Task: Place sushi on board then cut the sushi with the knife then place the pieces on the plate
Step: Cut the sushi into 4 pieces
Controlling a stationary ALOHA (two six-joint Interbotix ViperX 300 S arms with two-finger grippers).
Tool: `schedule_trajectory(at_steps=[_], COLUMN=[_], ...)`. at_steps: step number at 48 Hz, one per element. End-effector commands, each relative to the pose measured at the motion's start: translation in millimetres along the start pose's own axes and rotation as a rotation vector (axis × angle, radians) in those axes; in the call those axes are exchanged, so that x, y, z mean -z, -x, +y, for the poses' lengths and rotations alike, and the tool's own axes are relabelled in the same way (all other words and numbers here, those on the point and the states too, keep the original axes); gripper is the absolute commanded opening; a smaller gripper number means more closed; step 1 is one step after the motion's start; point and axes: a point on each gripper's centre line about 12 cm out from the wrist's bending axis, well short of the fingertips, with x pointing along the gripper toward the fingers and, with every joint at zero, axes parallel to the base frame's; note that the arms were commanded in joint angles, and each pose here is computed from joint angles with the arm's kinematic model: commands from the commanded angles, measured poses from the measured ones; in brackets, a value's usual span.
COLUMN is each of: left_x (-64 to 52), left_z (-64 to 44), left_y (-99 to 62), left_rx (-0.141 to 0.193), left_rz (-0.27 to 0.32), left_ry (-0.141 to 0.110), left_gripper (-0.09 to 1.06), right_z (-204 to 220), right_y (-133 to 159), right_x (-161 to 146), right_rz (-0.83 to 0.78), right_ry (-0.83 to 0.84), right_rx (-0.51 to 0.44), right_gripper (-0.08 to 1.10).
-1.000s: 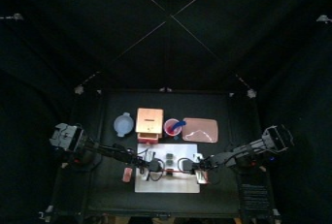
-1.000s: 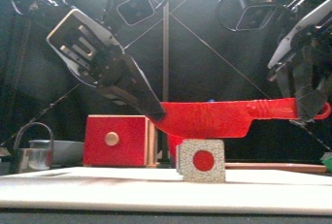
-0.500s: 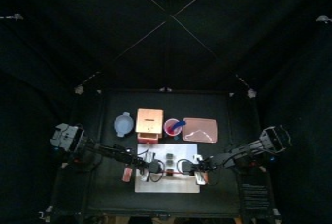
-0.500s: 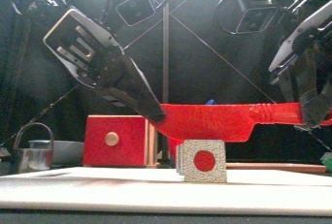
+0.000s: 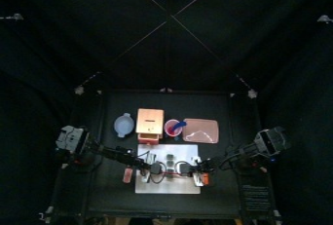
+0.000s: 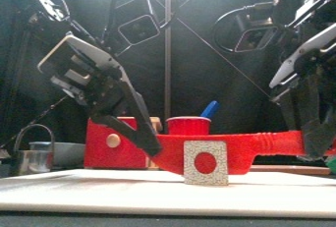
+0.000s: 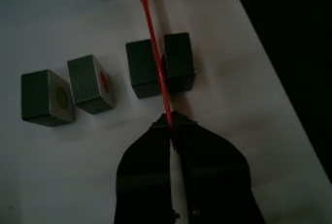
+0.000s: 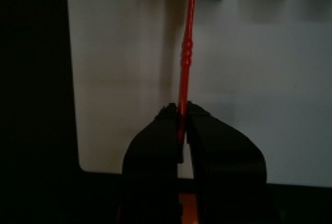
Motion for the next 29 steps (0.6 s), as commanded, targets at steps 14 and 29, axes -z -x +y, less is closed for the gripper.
schedule_trajectory(at_steps=[14,29], left_x=[0.1,-39.7], left_z=[0.9,7.5], left_y=[6.4,41.1], left_rx=[-0.002,-0.021], left_rz=[0.029,-0.101], left_ry=[-0.01,-0.032], left_gripper=[0.32,0.32], right_z=[7,6], right_y=[5,44], right_x=[-9,-23], right_rz=[-0.028,-0.092], right_ry=[0.023,0.052], right_rx=[-0.013,-0.007], right_gripper=[0.3,0.3])
